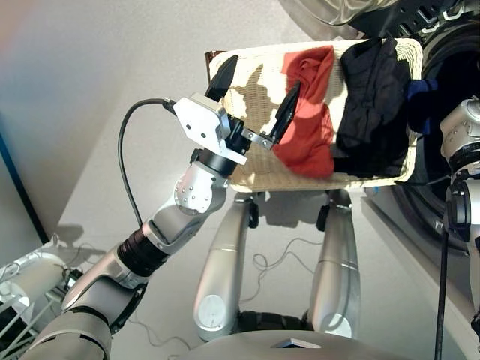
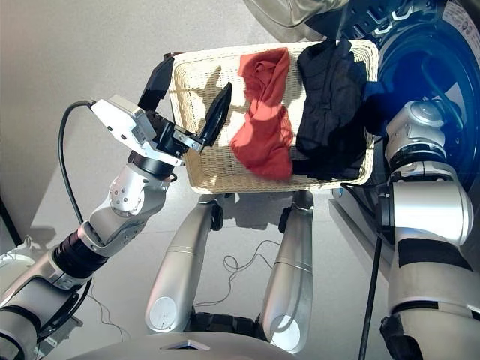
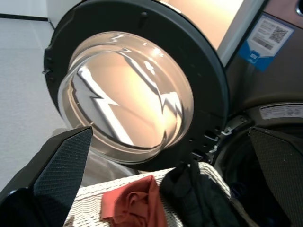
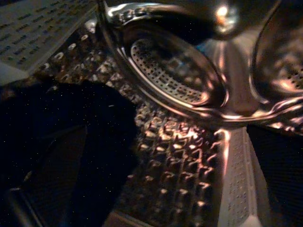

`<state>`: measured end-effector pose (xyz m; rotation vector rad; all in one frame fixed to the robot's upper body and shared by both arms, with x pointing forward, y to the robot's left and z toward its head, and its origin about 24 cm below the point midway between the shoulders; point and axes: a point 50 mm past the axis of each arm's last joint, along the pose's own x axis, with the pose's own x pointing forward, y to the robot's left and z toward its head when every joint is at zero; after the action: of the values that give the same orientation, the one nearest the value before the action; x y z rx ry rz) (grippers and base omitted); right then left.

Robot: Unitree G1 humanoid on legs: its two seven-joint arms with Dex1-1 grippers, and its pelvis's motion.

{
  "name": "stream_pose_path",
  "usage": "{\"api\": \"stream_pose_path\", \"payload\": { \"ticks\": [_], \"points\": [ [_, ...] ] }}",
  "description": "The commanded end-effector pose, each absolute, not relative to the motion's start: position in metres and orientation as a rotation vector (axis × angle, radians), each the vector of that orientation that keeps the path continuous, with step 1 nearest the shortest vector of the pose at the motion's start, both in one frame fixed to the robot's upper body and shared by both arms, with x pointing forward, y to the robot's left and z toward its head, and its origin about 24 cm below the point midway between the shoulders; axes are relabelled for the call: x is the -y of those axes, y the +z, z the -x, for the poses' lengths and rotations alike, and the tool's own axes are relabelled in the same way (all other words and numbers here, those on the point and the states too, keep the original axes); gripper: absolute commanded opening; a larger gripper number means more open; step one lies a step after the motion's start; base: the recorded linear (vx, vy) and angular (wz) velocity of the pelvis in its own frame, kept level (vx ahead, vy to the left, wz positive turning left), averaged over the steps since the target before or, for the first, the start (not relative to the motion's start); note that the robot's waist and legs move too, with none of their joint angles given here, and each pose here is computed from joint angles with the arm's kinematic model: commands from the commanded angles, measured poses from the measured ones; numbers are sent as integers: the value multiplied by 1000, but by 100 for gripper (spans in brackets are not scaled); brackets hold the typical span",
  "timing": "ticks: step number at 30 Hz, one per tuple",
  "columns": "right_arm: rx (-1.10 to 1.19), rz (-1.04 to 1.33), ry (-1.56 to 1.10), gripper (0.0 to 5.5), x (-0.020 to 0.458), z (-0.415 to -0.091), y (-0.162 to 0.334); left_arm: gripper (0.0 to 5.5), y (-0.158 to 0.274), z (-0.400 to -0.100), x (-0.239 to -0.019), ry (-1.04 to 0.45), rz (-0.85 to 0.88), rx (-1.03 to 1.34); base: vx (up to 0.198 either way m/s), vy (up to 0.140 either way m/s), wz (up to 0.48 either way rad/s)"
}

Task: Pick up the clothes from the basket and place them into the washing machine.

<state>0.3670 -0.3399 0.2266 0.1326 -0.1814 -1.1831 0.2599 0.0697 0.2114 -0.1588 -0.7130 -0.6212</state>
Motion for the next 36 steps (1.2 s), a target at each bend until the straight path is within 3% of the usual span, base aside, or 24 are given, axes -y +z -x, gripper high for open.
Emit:
{"api": "stream_pose_path", "payload": {
  "ticks": [1, 8, 14, 22, 27, 36],
  "points": [
    [440, -137, -1193, 550, 341, -358, 262, 550, 231, -244, -79, -595, 265, 863, 0, 0, 0],
    [567, -20, -903, 550, 268, -375, 242, 550, 229, -247, -82, -547, 266, 873, 1, 0, -25],
    [581, 18, -612, 550, 213, -370, 203, 550, 211, -257, -91, -473, 260, 799, 3, -2, -94],
    [653, 72, -167, 550, 161, -334, 179, 550, 146, -290, -97, -306, 124, 511, 0, 0, 0],
    [680, 38, -74, 550, 142, -321, 179, 550, 114, -308, -95, -184, 171, 343, 0, 0, 0],
    [812, 29, 208, 550, 85, -286, 196, 550, 105, -353, -81, 10, 219, 164, 0, 0, 0]
  ]
}}
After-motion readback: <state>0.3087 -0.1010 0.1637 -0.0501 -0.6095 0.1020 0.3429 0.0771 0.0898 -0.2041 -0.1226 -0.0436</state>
